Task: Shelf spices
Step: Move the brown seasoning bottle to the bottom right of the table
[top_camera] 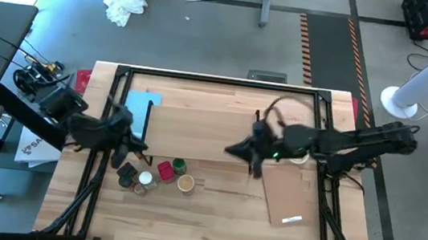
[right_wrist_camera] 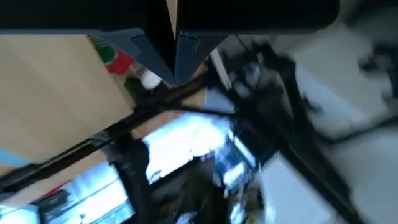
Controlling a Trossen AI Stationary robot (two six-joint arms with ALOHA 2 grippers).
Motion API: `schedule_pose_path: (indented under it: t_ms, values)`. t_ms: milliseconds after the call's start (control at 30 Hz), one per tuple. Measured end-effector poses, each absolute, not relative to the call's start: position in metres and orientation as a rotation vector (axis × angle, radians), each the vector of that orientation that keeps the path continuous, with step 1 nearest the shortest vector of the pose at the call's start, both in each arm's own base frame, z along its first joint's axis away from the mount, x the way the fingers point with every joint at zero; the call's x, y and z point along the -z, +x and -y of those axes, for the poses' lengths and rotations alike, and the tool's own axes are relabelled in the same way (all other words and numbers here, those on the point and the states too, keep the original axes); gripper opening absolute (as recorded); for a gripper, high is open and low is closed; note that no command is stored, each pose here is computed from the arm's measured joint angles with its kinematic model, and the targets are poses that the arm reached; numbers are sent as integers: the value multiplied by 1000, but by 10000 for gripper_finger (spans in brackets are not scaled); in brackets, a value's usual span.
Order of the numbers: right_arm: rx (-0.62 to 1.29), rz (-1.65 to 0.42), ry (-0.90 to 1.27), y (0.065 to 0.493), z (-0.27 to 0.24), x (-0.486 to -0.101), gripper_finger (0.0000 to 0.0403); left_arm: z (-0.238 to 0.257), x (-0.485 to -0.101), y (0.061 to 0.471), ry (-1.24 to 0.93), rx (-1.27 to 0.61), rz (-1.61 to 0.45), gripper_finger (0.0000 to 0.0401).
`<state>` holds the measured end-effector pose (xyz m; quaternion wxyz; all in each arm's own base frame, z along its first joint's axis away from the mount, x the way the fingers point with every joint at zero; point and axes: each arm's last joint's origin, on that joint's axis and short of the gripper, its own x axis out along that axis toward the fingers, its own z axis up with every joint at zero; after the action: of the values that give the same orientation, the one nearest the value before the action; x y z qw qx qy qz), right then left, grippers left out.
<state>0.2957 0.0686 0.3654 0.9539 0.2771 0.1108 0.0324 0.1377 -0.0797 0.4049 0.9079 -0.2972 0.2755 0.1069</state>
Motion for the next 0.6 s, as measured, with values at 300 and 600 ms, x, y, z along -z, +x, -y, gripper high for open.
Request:
schedule_pose_path:
  t_ms: [300, 600]
  values:
    - [-60, -516, 224, 383, -100, -359, 6, 65, -428, 117, -469, -276, -376, 0]
    - [-10, -683, 313, 450, -126, -338, 141, 58, -434, 99, -323, -48, -438, 0]
